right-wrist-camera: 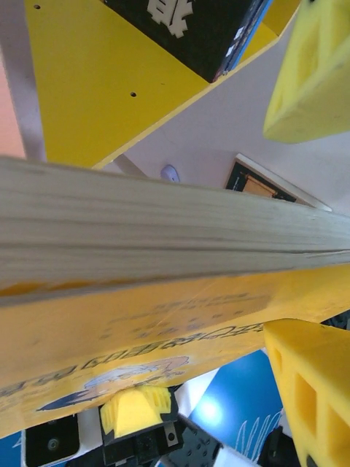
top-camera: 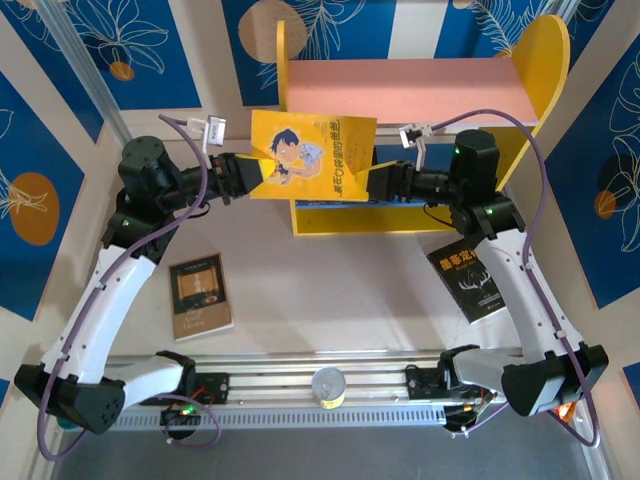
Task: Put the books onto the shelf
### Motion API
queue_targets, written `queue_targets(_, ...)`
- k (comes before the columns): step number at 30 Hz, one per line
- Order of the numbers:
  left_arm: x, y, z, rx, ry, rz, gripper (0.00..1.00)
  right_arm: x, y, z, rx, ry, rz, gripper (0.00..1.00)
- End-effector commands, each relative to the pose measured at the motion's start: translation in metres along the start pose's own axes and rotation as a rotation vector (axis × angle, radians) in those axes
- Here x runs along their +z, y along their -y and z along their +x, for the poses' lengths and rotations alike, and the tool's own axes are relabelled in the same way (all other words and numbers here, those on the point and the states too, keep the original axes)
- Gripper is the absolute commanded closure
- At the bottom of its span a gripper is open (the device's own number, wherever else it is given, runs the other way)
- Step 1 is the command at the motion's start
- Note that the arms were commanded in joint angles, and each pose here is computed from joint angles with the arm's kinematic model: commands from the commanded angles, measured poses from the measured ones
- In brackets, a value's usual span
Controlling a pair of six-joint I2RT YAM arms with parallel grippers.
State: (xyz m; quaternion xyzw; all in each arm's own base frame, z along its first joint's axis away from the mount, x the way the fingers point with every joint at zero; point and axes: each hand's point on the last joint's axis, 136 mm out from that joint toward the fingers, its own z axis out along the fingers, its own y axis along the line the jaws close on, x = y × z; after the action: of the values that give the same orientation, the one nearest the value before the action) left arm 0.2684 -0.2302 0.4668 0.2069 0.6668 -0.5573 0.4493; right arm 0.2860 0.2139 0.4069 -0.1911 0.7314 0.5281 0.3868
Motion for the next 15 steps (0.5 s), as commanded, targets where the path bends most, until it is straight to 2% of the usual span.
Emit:
queue_targets(1,-0.003,0.024,-0.034,0.089,0.127,0.077,1.00,-0.001,-0.004,-0.008,0.044,0.016,-0.003,0.35)
queue_targets(8,0.001,0.016,-0.044,0.057,0.191,0.082,1.00,0.001,-0.010,-0.019,0.057,0.042,-0.038,0.41)
queue_targets(15,0.015,0.003,-0.043,-0.009,0.198,0.119,1.00,0.002,-0.016,-0.035,0.058,0.077,-0.059,0.51)
